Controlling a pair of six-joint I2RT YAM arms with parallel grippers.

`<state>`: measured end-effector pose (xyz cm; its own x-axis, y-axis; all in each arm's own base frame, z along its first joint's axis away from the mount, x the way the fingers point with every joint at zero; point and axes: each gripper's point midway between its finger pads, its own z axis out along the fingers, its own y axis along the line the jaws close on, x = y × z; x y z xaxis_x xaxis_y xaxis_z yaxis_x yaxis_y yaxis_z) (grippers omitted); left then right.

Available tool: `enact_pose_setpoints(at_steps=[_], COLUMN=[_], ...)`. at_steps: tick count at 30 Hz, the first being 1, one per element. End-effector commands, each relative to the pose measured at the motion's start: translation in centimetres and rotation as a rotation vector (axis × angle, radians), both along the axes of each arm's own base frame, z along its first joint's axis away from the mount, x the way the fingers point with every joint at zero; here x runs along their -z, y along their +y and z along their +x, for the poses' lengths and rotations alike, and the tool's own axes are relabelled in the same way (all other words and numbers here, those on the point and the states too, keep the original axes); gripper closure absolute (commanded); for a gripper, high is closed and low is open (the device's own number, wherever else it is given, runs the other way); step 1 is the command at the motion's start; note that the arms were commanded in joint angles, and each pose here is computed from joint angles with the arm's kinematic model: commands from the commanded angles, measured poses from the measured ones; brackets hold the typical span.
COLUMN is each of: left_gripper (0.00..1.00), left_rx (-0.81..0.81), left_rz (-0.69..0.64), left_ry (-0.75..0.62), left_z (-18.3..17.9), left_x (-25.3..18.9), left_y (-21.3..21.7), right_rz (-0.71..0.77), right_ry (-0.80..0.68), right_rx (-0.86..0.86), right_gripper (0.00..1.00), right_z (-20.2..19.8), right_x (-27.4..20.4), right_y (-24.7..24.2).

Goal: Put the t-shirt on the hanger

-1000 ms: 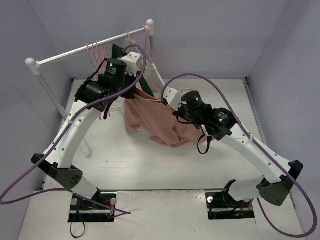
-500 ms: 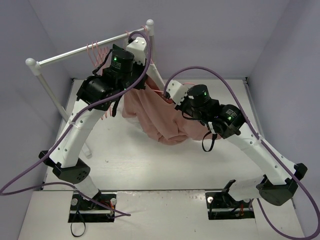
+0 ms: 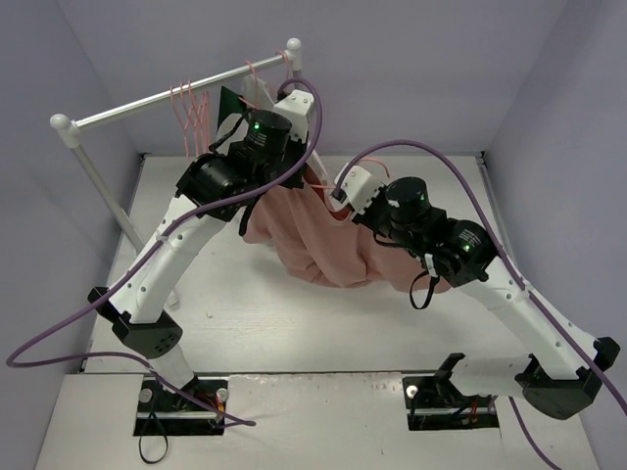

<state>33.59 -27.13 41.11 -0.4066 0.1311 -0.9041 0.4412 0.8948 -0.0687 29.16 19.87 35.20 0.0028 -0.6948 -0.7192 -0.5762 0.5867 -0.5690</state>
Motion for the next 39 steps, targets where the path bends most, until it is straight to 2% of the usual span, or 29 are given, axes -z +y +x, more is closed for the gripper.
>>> enact_pose_setpoints(at_steps=[1,4,9,16,30,35,39], left_gripper=[1.0,1.0,1.0,1.0,1.0,0.96,0.87], left_rx=[-0.005,0.011,0.071,0.096,0.115,0.105,0.147], left_rz=[-0.095,-0.108,-0.139,-0.157,-0.108,-0.051,-0.035], left_ry=[-0.068,-0.082,-0.107,-0.132,-0.229,-0.263,-0.294], left_z=[-0.6,-0.6,-1.1,-1.3,0.3,1.0,0.9], left_x=[-3.4,-4.1,-5.7,-6.8,-8.2,-8.1,-8.3], left_y=[0.0,-0.4,-1.2,-1.6,-2.2,-1.7,-2.1], right_rz=[0.26,0.386,0.458,0.494,0.545,0.562,0.583], right_ry=[-0.123,-0.152,-0.19,-0.239,-0.188,-0.173,-0.152], right_rx=[-0.023,-0.031,-0.042,-0.075,-0.127,-0.146,-0.157], right_gripper=[1.0,1.0,1.0,1.0,1.0,1.0,1.0], right_z=[0.1,-0.1,0.0,0.4,0.0,-0.3,-0.3], right_x=[-4.4,-5.1,-6.3,-8.4,-7.1,-6.8,-5.9], right_y=[0.9,0.8,0.9,1.7,3.0,3.2,3.4])
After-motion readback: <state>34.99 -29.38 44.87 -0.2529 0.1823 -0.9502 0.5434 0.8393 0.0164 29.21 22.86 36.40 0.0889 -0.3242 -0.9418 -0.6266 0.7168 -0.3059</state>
